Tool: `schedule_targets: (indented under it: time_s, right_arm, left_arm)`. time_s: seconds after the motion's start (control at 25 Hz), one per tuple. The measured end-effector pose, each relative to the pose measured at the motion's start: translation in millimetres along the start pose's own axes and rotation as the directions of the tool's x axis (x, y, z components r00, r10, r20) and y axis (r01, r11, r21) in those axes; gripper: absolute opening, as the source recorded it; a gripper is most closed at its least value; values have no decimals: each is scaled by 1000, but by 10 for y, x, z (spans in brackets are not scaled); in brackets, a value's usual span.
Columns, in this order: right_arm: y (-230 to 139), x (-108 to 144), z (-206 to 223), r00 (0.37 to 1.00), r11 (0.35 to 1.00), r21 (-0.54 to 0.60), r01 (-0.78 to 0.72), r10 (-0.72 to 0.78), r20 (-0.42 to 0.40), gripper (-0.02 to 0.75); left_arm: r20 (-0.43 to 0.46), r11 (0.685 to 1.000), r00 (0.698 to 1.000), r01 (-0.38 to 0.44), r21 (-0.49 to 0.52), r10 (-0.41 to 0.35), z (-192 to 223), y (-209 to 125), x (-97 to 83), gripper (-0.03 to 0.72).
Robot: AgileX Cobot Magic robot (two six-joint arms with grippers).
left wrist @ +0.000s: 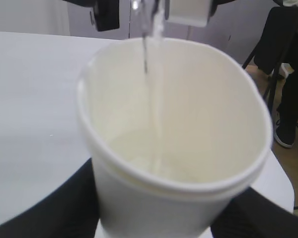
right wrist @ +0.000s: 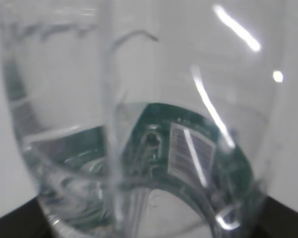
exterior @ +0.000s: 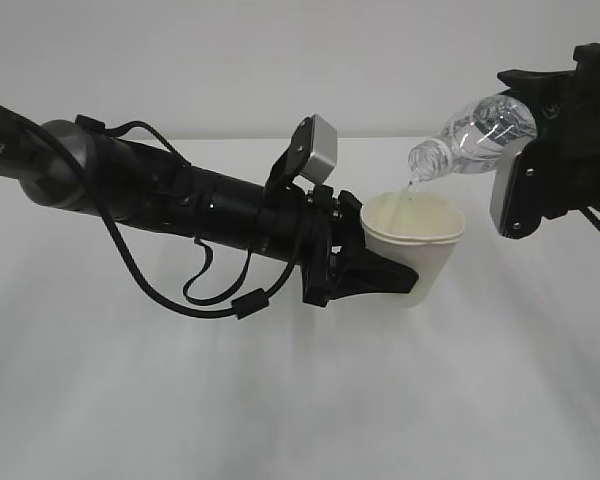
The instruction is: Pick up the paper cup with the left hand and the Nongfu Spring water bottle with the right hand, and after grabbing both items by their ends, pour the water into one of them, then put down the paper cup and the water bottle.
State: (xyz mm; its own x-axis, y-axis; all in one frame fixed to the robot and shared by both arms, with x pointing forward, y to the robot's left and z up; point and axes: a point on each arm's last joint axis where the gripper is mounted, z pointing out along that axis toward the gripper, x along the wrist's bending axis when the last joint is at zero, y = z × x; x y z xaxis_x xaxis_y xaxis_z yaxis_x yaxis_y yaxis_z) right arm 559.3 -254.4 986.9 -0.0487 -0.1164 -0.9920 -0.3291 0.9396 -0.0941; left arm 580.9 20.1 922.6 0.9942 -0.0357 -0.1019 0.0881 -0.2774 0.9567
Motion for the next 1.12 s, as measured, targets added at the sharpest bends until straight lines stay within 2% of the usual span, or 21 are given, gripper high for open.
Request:
schedule_targets:
  time_s: [1.12]
  right_arm:
    - [1, -7, 0, 1000, 1000, -1, 6, -6, 7, 473]
  left_arm:
    - [6, 999, 999, 36, 6, -36, 0, -5, -5, 432]
